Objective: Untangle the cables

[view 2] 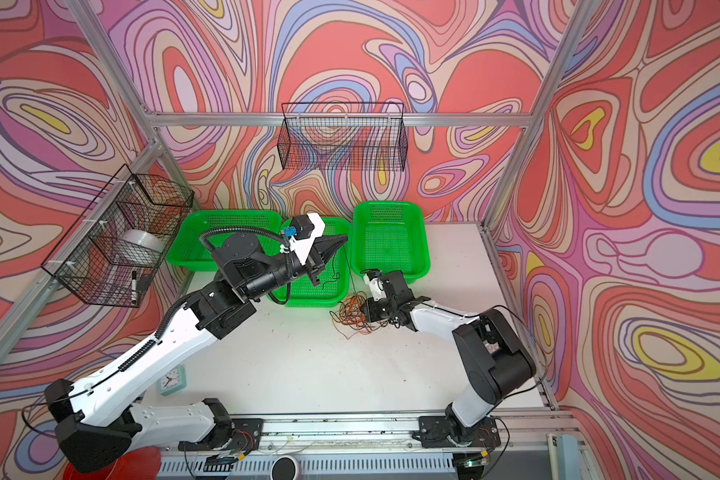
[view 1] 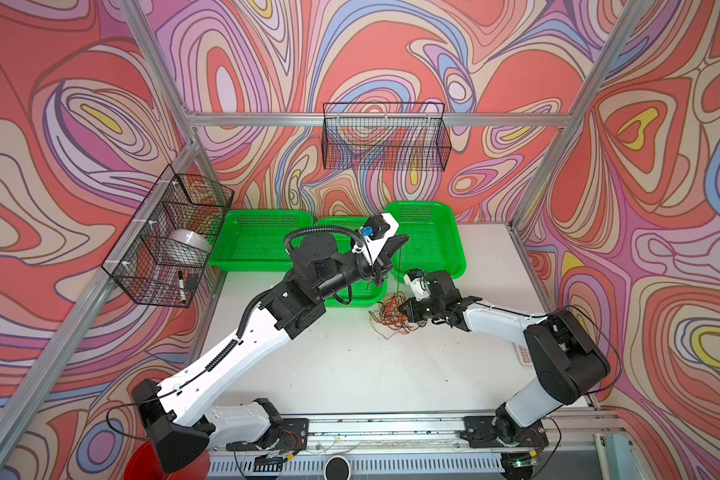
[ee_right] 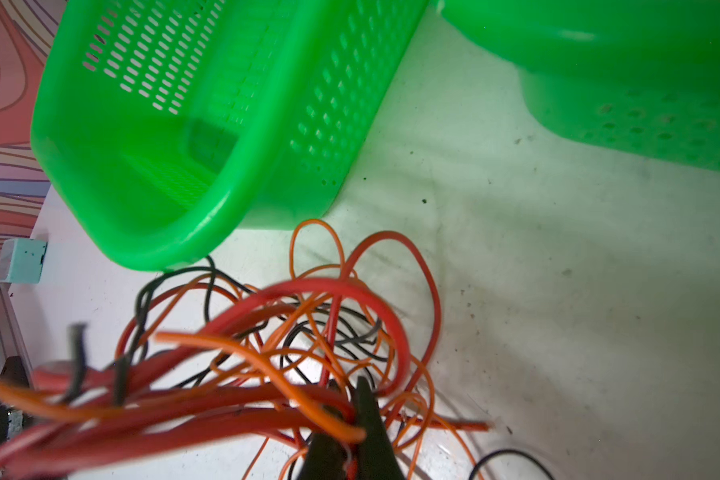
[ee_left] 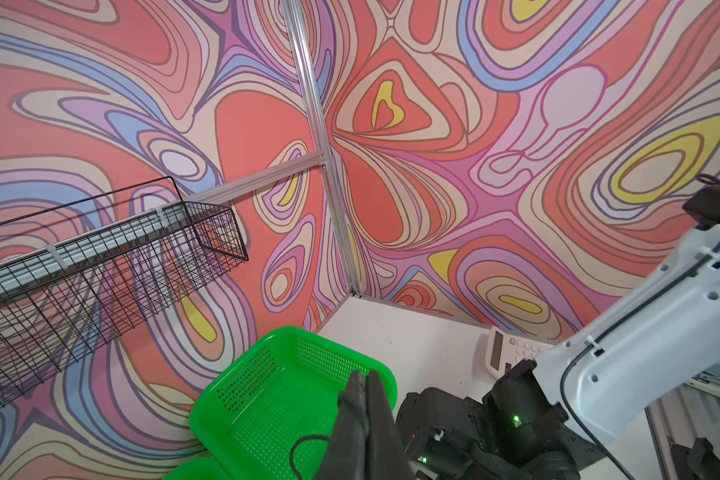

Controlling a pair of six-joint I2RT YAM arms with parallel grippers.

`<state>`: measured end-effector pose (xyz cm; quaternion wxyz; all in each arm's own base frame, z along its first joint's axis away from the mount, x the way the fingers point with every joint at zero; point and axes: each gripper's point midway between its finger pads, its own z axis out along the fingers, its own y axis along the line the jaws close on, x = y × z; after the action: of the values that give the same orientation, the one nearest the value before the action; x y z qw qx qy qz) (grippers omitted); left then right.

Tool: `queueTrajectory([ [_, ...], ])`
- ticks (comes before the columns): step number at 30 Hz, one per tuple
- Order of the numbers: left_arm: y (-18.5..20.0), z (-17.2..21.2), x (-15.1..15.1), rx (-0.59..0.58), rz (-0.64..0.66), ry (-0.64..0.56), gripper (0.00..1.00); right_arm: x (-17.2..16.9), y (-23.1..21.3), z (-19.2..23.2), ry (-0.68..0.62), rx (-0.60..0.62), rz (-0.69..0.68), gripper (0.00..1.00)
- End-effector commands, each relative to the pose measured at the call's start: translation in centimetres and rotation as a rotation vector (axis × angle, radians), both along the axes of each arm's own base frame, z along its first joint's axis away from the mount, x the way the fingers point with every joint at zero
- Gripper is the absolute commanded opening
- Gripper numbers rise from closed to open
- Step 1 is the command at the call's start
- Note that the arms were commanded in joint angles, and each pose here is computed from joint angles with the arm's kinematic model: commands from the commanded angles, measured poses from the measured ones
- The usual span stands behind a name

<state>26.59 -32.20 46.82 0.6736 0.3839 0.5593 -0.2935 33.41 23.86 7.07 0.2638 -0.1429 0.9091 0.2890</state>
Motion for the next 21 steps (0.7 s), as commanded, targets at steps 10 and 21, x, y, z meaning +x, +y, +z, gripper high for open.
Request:
queueTrajectory([
  [10,0.5,5.3,-1.1,-0.076,-0.03,-0.103,0.0,-0.9,-4.8,0.3,0.052,-0.1,-0.102,0.32],
  [21,-1.1,3.3,-0.4,-0.082,-0.08,-0.04,0.0,-3.2,-3.5,11.3,-0.362,0.019,0.084,0.67],
])
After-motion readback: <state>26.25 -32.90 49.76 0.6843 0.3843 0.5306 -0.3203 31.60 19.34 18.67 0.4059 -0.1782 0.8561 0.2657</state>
